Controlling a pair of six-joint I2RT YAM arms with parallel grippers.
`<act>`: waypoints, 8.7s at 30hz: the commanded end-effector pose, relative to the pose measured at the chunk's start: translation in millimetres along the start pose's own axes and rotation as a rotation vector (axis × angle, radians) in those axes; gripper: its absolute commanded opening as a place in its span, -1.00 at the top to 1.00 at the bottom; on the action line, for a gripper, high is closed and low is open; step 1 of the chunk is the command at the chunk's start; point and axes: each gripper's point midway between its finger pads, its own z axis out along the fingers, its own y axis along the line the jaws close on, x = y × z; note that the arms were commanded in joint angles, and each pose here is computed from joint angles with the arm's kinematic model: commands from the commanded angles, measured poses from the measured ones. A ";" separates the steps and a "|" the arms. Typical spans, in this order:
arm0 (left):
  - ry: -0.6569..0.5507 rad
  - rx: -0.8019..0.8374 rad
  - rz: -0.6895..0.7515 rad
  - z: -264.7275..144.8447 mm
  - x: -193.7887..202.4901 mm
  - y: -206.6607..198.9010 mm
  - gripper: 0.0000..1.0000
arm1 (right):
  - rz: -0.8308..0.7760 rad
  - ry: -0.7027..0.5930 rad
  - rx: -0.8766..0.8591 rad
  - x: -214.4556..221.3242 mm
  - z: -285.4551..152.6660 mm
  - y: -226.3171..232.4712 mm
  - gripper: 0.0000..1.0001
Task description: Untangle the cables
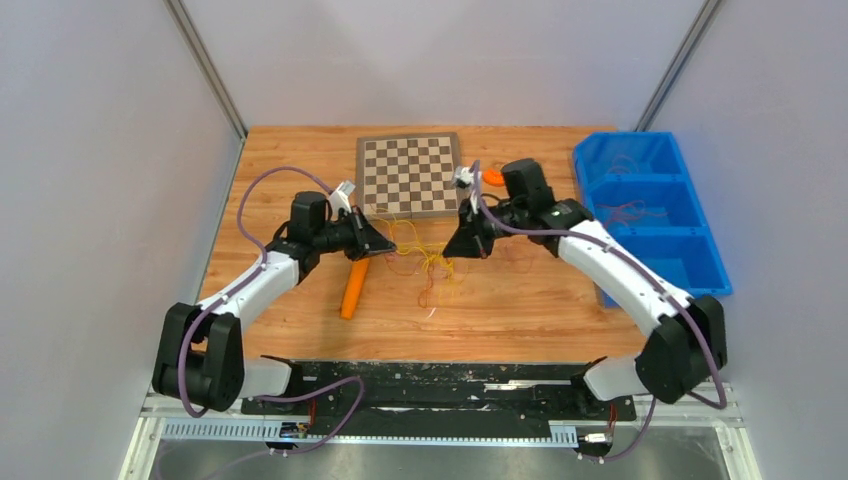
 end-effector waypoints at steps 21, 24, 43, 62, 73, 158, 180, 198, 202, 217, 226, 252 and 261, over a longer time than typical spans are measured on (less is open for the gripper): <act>0.085 -0.371 -0.010 -19.6 39.0 116.6 0.67 | -0.629 -0.961 0.743 -305.1 -410.6 114.0 1.00; 0.083 -0.365 -0.013 -19.2 38.1 115.1 0.51 | -0.650 -0.989 0.763 -308.1 -424.0 119.3 1.00; 0.118 0.063 -0.219 -15.0 4.1 -12.0 1.00 | -0.409 -0.104 0.127 -61.5 -64.8 25.5 -0.83; 0.134 0.145 -0.259 -21.7 10.1 -27.1 1.00 | -0.586 0.276 0.182 32.4 52.5 -44.8 -0.19; 0.045 0.075 0.012 -47.1 -14.8 -6.8 0.05 | -0.637 0.010 0.098 -46.2 -5.2 36.9 1.00; 0.104 0.085 0.828 -22.6 53.9 1.5 -1.00 | -0.251 -0.314 1.091 -89.2 -483.5 -66.8 1.00; 0.099 0.072 0.824 -21.5 48.0 -1.1 -1.00 | -0.162 -0.228 1.106 -28.4 -464.2 -83.8 1.00; 0.115 0.049 0.822 -17.5 48.7 8.5 -1.00 | -0.178 -0.179 1.265 -12.0 -544.4 -101.2 1.00; 0.119 0.047 0.818 -16.8 49.2 10.4 -1.00 | -0.084 -0.062 1.166 46.6 -504.8 -128.0 1.00; 0.147 0.058 0.800 -16.5 54.8 11.6 -1.00 | 0.324 0.135 0.878 198.8 -428.7 -204.2 1.00; 0.158 0.039 0.803 -23.1 55.8 10.9 -1.00 | 0.355 0.202 0.916 182.9 -439.1 -200.5 -0.35; 0.302 -0.134 0.463 14.2 53.8 73.4 -0.41 | 0.049 0.255 0.150 39.7 18.9 -99.6 -0.84; 0.311 -0.135 0.399 15.6 47.7 80.1 0.12 | 0.054 0.369 0.186 88.7 63.7 -133.1 0.37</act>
